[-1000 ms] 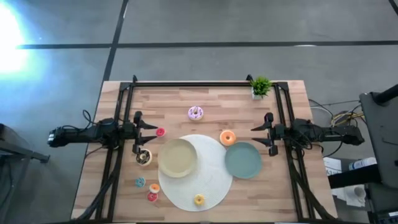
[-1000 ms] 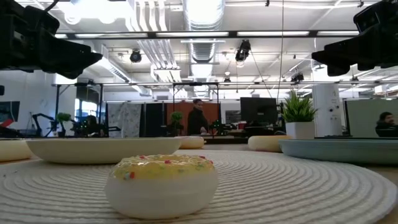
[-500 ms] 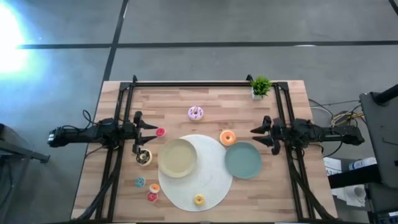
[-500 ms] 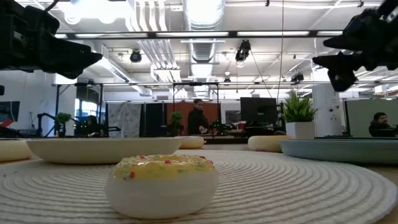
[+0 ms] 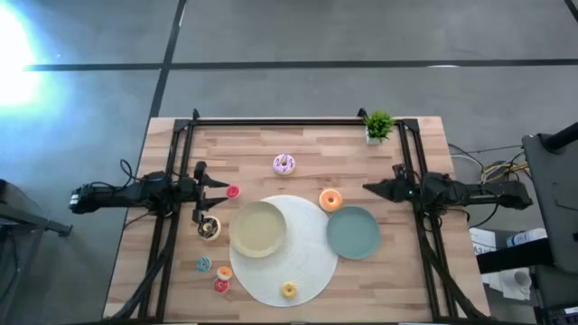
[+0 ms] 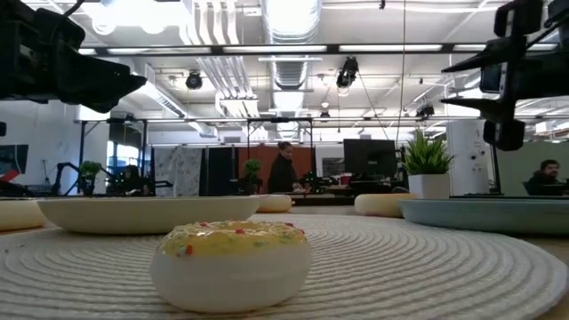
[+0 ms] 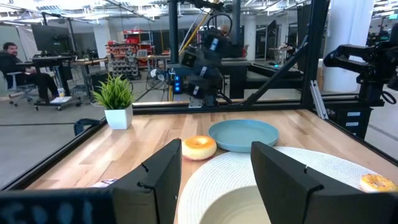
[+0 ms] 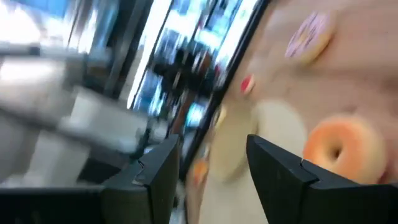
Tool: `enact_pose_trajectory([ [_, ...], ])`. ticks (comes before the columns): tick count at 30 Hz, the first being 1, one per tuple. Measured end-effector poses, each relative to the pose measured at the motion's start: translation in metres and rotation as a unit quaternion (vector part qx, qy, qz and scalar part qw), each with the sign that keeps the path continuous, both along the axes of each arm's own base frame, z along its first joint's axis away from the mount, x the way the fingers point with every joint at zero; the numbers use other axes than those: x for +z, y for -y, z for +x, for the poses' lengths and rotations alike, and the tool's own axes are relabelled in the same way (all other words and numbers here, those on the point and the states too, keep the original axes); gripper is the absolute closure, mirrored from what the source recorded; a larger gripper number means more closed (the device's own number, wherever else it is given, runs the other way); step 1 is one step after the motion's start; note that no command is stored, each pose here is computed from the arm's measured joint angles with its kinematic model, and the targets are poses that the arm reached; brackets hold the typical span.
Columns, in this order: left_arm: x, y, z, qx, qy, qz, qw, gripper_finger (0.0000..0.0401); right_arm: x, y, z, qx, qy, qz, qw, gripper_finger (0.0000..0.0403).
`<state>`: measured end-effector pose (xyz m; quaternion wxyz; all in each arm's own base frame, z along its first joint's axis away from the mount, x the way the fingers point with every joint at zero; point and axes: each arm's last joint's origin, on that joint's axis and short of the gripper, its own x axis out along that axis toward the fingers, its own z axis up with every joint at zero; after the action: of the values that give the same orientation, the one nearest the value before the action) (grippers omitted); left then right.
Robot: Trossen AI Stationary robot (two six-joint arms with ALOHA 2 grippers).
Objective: Pick & Place donuts
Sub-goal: Put the big pink donut on the blue plate
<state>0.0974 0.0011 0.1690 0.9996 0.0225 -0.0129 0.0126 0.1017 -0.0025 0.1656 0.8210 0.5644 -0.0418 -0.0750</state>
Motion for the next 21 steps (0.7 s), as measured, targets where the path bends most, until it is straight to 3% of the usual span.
enact_pose_trajectory([
  [3,0.000,0.000,0.000,0.000,0.000,0.000,1.000,0.0233,0.006,0.005,0.000,-0.087,0.042,0.044,0.994,0.0225],
  [10,0.000,0.000,0.000,0.000,0.000,0.000,1.000,0.0233,0.015,0.012,0.004,-0.237,0.060,0.000,0.970,0.0225],
  [13,0.000,0.000,0.000,0.000,0.000,0.000,1.000,0.0233,0.017,0.012,0.014,-0.230,0.035,0.015,0.973,0.0225],
  [17,0.000,0.000,0.000,0.000,0.000,0.000,1.000,0.0233,0.029,0.008,0.038,-0.172,-0.013,0.033,0.985,0.0225],
  [21,0.000,0.000,0.000,0.000,0.000,0.000,1.000,0.0233,0.030,0.003,0.069,-0.103,-0.117,0.019,0.988,0.0225],
])
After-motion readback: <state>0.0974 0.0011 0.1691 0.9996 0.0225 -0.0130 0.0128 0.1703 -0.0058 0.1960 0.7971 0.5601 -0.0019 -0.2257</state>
